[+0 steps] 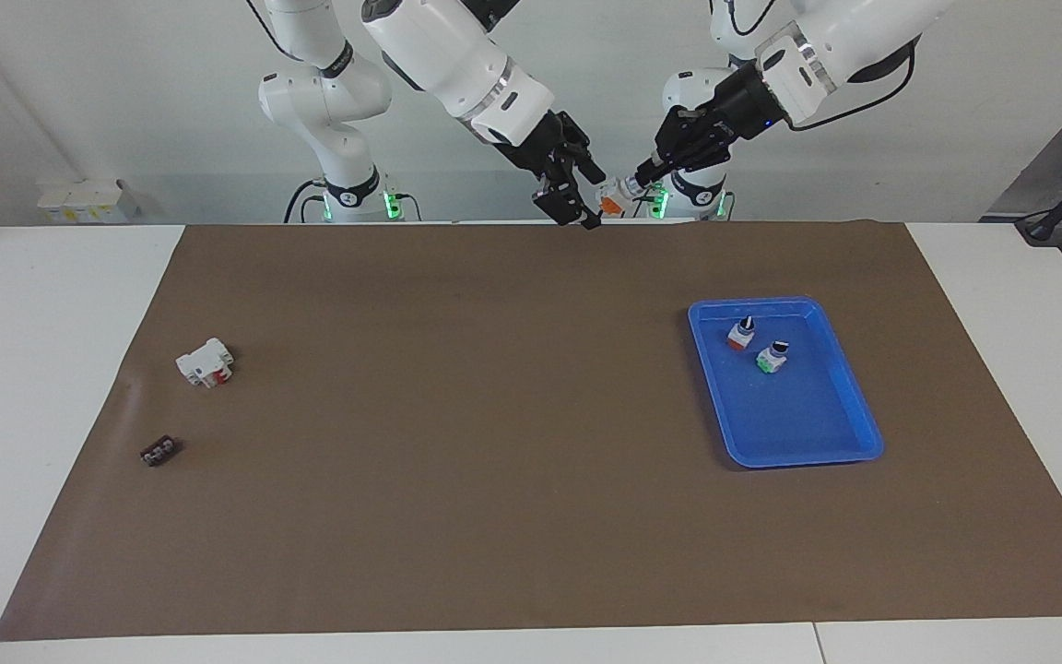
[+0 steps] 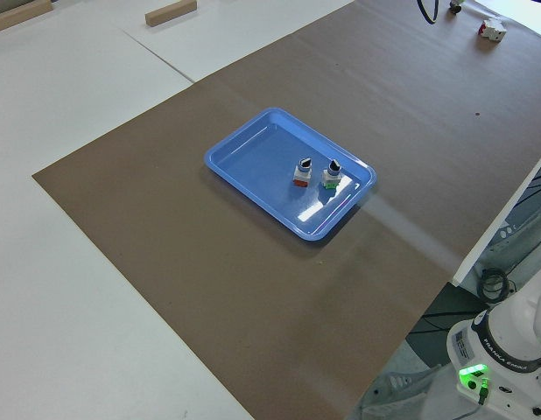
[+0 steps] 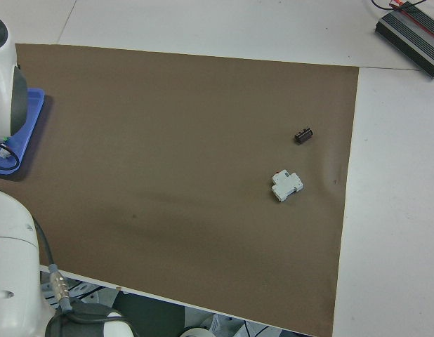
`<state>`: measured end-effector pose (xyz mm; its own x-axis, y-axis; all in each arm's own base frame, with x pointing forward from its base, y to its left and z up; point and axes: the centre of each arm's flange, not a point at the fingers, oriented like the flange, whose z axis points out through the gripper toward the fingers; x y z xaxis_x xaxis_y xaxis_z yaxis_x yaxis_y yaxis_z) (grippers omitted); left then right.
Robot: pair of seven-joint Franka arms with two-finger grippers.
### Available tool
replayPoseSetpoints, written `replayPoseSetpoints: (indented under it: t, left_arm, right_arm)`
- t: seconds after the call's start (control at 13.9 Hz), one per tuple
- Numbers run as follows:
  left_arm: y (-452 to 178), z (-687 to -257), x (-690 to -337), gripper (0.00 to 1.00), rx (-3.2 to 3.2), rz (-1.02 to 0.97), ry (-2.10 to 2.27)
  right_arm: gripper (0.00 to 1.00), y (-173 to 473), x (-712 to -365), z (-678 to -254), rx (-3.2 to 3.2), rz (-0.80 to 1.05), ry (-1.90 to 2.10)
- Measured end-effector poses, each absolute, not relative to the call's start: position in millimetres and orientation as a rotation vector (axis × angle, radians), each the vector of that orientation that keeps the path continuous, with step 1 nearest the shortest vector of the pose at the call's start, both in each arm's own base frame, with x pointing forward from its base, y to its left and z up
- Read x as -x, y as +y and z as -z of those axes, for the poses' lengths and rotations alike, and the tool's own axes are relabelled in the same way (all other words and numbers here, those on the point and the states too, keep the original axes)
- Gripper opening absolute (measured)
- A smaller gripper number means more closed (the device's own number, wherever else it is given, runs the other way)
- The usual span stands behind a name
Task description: Turn and place switch with both arms
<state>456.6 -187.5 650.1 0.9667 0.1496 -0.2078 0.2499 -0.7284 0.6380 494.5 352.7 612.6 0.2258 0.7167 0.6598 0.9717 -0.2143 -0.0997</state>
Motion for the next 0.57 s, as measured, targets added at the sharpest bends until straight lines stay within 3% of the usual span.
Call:
replayPoseSetpoints:
  t: [0.36, 0.57]
  left_arm:
    - [-174.2, -631.9, -460.4, 0.11, -2.506, 0.143, 0.251]
    - [-155.3, -598.9, -470.0, 0.11, -2.639, 0.056, 0.252]
  right_arm:
    - [1.0, 242.4, -552.2, -600.8, 2.189, 0.647, -1.382]
    - [1.0, 180.2, -574.9, -593.1, 2.379, 0.627, -1.423]
